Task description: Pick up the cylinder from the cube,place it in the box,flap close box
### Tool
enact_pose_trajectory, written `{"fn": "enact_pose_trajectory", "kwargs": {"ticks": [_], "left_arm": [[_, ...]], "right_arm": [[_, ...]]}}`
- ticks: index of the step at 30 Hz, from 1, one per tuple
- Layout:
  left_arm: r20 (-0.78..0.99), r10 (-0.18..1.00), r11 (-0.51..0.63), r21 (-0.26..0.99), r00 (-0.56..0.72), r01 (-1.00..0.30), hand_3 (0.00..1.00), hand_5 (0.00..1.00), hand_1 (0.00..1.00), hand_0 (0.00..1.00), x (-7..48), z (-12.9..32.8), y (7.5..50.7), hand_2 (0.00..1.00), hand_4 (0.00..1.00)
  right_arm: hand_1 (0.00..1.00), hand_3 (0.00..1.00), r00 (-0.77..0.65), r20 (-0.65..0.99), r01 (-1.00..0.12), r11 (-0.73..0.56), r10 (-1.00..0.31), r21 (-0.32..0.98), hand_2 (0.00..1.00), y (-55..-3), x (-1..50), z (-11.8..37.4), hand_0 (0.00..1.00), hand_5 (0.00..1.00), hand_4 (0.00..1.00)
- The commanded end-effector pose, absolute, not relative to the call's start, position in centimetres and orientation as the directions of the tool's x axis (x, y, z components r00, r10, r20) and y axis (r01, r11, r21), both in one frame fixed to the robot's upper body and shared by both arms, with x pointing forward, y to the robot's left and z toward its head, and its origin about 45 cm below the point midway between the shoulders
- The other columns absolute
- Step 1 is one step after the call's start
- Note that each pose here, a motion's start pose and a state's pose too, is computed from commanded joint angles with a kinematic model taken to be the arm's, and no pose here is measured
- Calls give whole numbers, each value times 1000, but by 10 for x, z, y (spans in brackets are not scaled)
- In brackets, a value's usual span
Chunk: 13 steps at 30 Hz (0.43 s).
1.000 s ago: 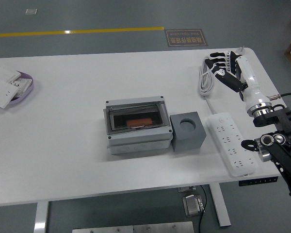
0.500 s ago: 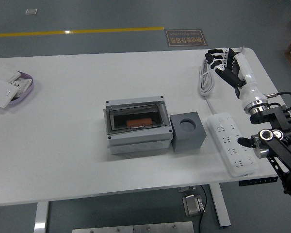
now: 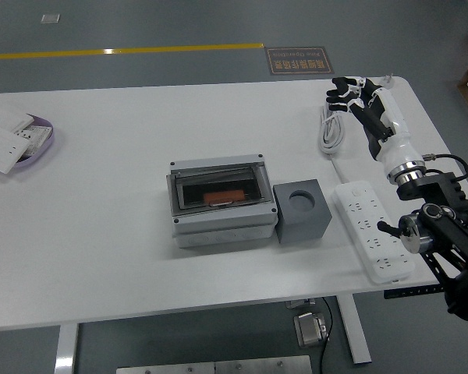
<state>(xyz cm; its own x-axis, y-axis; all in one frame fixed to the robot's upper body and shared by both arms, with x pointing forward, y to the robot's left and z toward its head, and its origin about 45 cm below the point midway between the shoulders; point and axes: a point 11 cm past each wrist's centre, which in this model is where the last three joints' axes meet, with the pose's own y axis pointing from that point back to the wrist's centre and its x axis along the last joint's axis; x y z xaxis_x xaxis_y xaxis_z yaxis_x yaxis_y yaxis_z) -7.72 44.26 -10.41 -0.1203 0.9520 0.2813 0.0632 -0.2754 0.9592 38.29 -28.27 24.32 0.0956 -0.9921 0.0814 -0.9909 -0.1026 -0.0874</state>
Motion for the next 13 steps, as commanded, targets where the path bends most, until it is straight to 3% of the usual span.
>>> {"fn": "enact_pose_trajectory", "kwargs": {"ticks": [13], "left_arm": [[278,953,-272,960,-121,65,668,253,647,629,-78,-105,441,625,722]], "right_arm": [[600,608,79,71,-995,-84,-994,-62,575,-290,381,236,616,670,875]]}}
